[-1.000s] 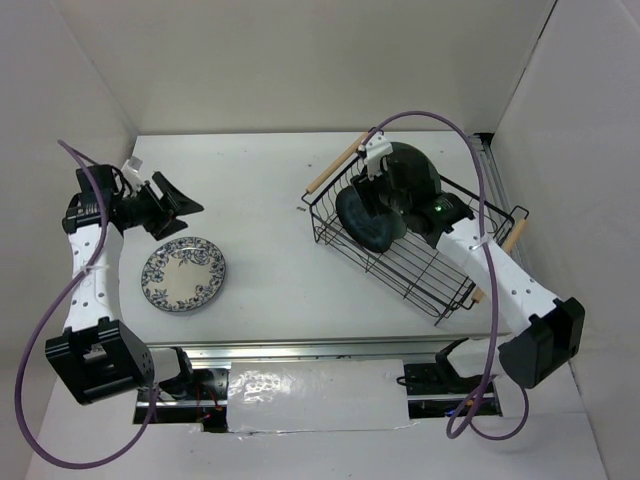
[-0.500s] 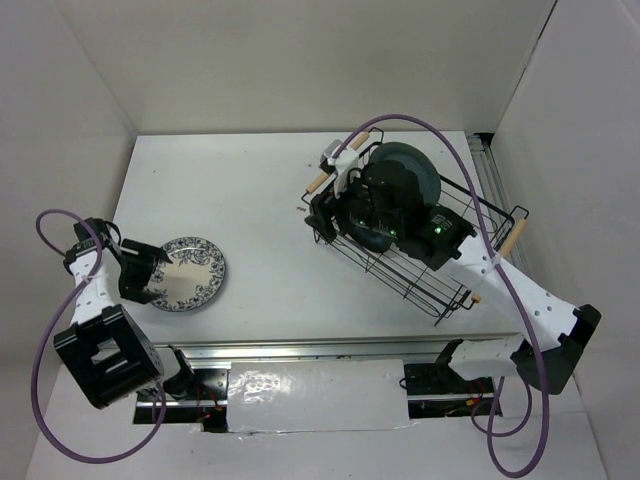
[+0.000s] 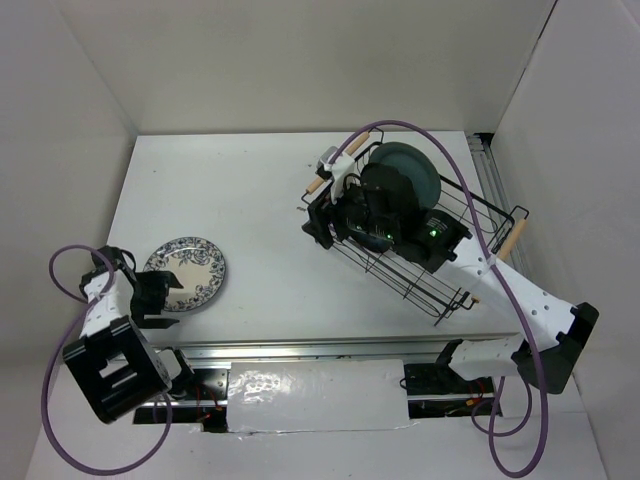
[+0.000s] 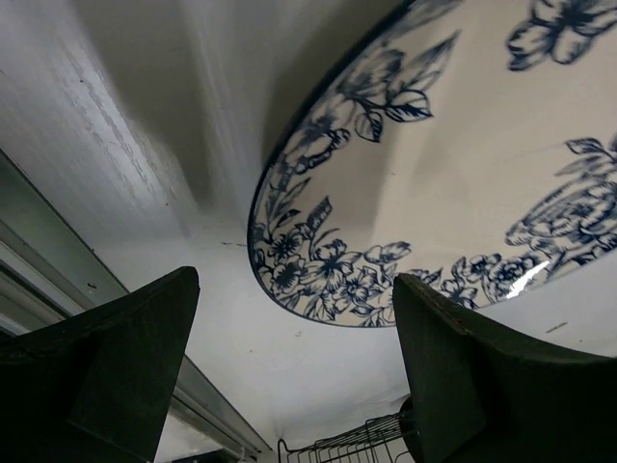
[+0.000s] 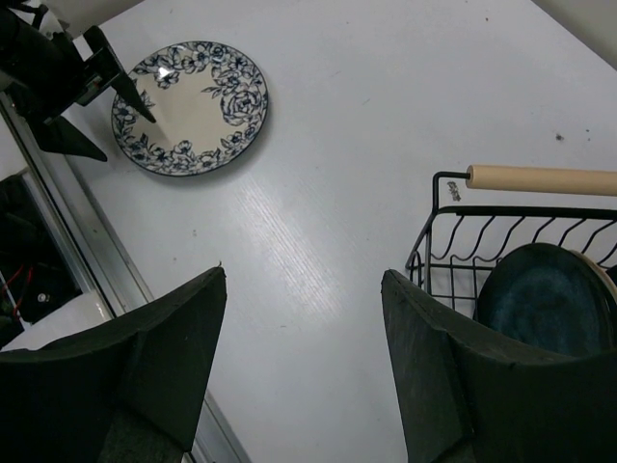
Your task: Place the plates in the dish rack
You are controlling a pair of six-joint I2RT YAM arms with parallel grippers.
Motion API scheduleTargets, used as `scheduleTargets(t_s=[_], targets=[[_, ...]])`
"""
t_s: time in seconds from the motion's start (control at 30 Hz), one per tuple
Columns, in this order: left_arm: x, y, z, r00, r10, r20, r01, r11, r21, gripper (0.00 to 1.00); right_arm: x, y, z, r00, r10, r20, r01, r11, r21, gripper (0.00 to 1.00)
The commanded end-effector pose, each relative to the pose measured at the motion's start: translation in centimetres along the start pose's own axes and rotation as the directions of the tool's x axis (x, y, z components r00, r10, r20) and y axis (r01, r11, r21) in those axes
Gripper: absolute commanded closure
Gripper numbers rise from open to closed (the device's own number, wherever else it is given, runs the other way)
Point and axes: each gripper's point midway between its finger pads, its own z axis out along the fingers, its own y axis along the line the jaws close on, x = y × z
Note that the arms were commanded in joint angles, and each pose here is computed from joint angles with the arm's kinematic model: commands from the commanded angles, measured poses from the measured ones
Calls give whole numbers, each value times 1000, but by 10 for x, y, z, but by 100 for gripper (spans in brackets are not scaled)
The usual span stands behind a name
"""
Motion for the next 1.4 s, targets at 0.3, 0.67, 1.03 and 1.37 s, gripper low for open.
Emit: scheduleTargets(t_s=[0.3,0.67,1.03,1.37], targets=[[-5,-9,38,1000,14,-28,-13,999,44,24,-12,2,-2,999,-8,37,7,1000,10,27],[15,-75,51,961,267,-68,-248,945,213,34,-8,0,5,1000,-7,-1,7,999,35,27],[7,-95,53,958,277,-70,-262,949,174,15,-3,0,12,1000,2,-23,-1,999,41,27],[-22,-74,53,991,134,10,-135,983,126,24,1,2,15,999,2,-39,0,1000,31,26]])
